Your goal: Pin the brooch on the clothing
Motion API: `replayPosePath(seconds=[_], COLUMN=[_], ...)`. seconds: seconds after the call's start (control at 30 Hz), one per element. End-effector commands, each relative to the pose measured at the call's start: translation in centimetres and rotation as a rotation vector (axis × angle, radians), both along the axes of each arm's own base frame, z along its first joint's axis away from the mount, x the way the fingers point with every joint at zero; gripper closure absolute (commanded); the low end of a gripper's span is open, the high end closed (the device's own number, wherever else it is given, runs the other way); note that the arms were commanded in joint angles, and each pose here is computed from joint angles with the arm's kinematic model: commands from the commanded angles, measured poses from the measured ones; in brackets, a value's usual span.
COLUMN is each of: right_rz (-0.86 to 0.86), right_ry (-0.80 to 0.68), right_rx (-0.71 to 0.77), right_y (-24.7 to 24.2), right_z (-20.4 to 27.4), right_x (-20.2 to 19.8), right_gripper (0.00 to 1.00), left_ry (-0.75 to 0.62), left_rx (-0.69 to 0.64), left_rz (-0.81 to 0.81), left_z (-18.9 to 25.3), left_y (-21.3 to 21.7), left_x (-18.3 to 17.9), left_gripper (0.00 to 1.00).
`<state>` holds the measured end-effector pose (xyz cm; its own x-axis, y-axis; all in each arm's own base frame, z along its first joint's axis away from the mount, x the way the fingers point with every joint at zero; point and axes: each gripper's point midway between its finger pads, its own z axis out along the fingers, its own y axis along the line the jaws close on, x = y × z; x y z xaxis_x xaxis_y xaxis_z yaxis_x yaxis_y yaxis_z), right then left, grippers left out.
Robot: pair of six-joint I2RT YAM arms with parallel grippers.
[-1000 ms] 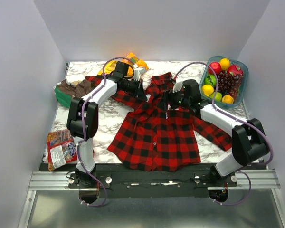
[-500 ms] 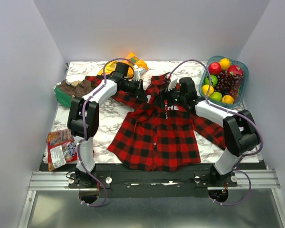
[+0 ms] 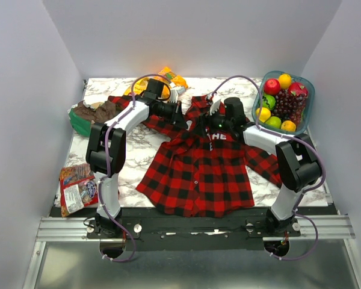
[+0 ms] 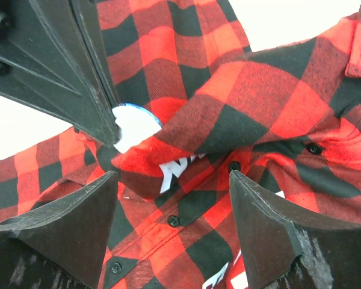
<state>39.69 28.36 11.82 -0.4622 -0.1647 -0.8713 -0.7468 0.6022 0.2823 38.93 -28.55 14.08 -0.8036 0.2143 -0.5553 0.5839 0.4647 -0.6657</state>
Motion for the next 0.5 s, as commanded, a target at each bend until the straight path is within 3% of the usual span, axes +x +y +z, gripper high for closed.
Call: replayPosePath(seconds=[0.0, 0.47], right_rz=[0.037, -0.029], right_ry=[-0.042, -0.049], right_rx=[0.034, 0.033], right_y=[1.2, 1.1], right_z=[0.9, 0.2], right_x=[0.7, 2.1], right_gripper=[0.19, 0.24], left_ry=[0.024, 0.017], left_rx=[-0.041, -0.050], left_rz=[-0.042, -0.067], left_z=[0.2, 0.7], left_y=[-1.0, -1.8], left_x=[-0.8, -1.6], left_gripper=[1.00, 1.00])
